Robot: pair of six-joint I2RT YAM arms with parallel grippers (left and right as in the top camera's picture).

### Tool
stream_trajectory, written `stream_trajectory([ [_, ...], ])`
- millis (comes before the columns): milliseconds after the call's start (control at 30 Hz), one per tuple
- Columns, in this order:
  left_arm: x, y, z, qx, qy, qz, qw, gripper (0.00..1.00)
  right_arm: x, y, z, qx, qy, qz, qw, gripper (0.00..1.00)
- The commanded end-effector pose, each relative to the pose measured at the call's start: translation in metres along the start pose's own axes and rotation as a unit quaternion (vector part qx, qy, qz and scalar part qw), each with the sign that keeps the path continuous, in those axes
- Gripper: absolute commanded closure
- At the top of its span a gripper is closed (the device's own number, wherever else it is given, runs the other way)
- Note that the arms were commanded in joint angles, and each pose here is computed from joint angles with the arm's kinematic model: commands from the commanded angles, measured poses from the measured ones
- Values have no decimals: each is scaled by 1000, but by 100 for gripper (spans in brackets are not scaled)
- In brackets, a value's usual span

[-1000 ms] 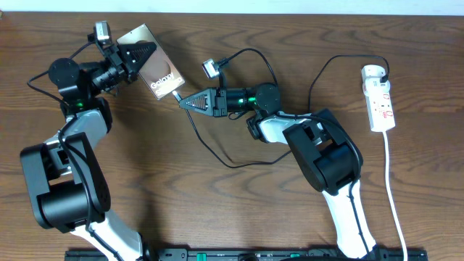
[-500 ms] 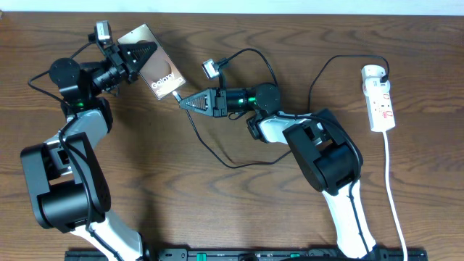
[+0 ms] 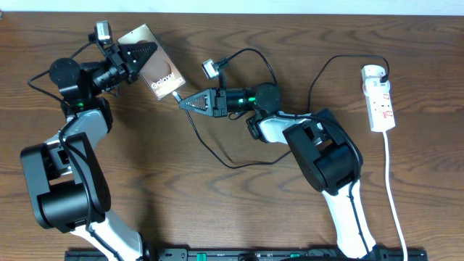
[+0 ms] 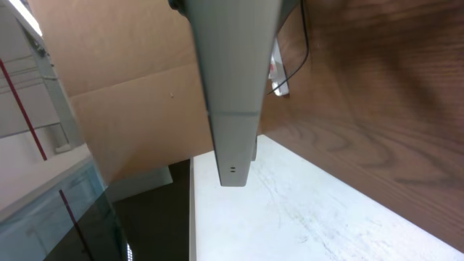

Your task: Plug charger to phone and switch on socket

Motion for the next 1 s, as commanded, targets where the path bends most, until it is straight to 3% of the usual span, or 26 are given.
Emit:
stream_trajectory([
  [0, 4, -3, -10, 13, -33, 22, 999, 93, -8, -4, 13, -18, 25, -13, 999, 99],
  [967, 6, -8, -11, 15, -29, 23, 999, 93, -20, -4, 15, -26, 16, -60, 998, 99],
])
Point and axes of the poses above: each gripper's point midway between its finger pads, its own y axis back along the fingers, its own z axis along the line the jaws close on, x = y × z, the point moved 4 cm from there along y, back along the fingers, and after that the axes turned 10 degrees about -y, right-handed, at the moved point
